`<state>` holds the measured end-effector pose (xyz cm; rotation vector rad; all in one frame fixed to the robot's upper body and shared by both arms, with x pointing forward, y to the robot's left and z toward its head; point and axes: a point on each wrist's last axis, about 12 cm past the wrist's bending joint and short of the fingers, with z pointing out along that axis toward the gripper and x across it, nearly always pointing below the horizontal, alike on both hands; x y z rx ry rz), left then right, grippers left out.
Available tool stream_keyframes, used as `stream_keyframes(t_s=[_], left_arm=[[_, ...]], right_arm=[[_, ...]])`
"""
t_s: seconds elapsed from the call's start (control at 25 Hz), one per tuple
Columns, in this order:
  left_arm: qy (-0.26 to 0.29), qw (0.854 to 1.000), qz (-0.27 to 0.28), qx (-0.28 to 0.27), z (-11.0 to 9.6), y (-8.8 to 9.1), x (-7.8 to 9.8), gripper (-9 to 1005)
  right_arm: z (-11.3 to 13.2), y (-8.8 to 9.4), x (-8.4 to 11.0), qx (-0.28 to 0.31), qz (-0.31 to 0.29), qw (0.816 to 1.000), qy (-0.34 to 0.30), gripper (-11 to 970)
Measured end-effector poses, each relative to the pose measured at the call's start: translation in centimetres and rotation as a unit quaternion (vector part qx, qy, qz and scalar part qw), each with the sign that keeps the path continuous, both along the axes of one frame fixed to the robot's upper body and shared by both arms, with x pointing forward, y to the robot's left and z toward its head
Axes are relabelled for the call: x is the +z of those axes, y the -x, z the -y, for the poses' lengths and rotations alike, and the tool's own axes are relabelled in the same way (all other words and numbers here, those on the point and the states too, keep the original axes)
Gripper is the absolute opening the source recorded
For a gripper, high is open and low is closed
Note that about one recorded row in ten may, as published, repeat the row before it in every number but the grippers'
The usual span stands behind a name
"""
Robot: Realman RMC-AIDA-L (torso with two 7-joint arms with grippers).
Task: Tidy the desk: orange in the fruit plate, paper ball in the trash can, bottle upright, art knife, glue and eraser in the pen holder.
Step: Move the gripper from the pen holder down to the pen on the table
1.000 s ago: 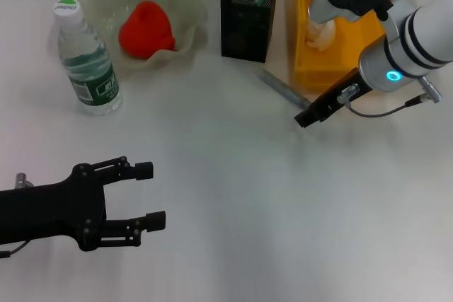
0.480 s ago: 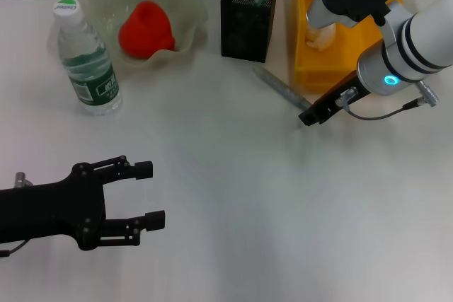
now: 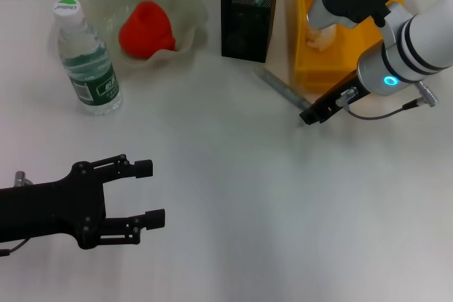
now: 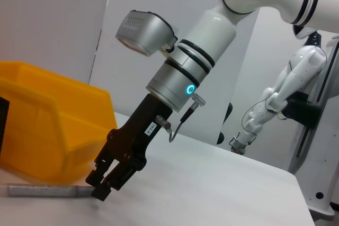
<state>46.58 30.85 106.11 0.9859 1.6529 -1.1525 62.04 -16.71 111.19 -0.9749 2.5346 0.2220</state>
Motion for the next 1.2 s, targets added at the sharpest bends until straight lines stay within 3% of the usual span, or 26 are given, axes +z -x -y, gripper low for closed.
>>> stream_keyframes(t_s=[1.2], left_arm=[[-0.003,1.0,0.004,-0.001,0.06,-0.42,0.18,861]], right_arm=[[-0.17,-0.32,-0.56,0.001,0.011,1.0,0.005,178]])
